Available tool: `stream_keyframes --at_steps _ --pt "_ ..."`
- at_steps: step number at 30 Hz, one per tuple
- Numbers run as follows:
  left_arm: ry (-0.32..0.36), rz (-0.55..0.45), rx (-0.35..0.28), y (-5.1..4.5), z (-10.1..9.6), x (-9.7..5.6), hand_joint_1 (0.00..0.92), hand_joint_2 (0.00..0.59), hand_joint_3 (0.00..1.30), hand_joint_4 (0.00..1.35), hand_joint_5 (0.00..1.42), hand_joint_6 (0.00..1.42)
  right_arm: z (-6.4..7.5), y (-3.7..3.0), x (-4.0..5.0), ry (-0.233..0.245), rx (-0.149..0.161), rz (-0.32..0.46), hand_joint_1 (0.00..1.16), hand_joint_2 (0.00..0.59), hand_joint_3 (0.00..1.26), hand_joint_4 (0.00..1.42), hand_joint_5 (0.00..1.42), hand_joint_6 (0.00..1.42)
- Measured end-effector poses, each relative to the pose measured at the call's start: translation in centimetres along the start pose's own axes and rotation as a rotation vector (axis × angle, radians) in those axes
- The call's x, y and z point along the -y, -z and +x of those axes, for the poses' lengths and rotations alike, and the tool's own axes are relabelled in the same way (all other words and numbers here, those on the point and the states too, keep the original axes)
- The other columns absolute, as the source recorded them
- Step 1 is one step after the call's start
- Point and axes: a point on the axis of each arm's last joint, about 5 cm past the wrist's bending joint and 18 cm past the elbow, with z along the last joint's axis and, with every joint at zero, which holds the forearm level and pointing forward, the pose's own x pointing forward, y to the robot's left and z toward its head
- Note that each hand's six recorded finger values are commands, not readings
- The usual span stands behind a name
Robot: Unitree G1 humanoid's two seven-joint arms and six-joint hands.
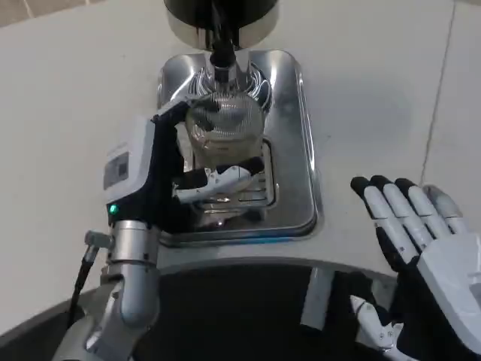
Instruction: Grasp the cup under the faucet to collect the drink, then remove the cup.
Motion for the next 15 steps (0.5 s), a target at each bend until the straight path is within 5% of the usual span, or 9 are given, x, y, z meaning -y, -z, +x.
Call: stream_keyframes --at_steps 2,5,10,15 --pt "-0.006 0.001 -0.003 -0.12 0.2 0.3 0.678 0.055 0.96 0.96 1.14 1.32 0.0 0.0 0.08 0.0 -0.003 -0.001 0.35 0.586 0.0 0.0 0.0 0.0" --pt "-0.013 0.002 -0.008 -0.08 0.2 0.5 0.481 0.062 0.5 0.57 0.82 1.1 -0.1 -0.01 0.07 -0.008 -0.007 0.0 0.35 0.586 0.0 0.0 0.0 0.0" --pt "-0.017 0.001 -0.023 0.27 0.0 0.2 0.274 0.05 0.29 0.24 0.62 0.85 0.2 -0.14 0.03 -0.012 0.005 0.007 0.36 0.586 0.0 0.0 0.0 0.0" --pt "-0.018 0.006 0.0 0.74 -0.1 -0.8 0.157 0.03 0.22 0.17 0.57 0.77 0.4 -0.07 -0.09 -0.011 0.013 0.017 0.36 0.586 0.0 0.0 0.0 0.0"
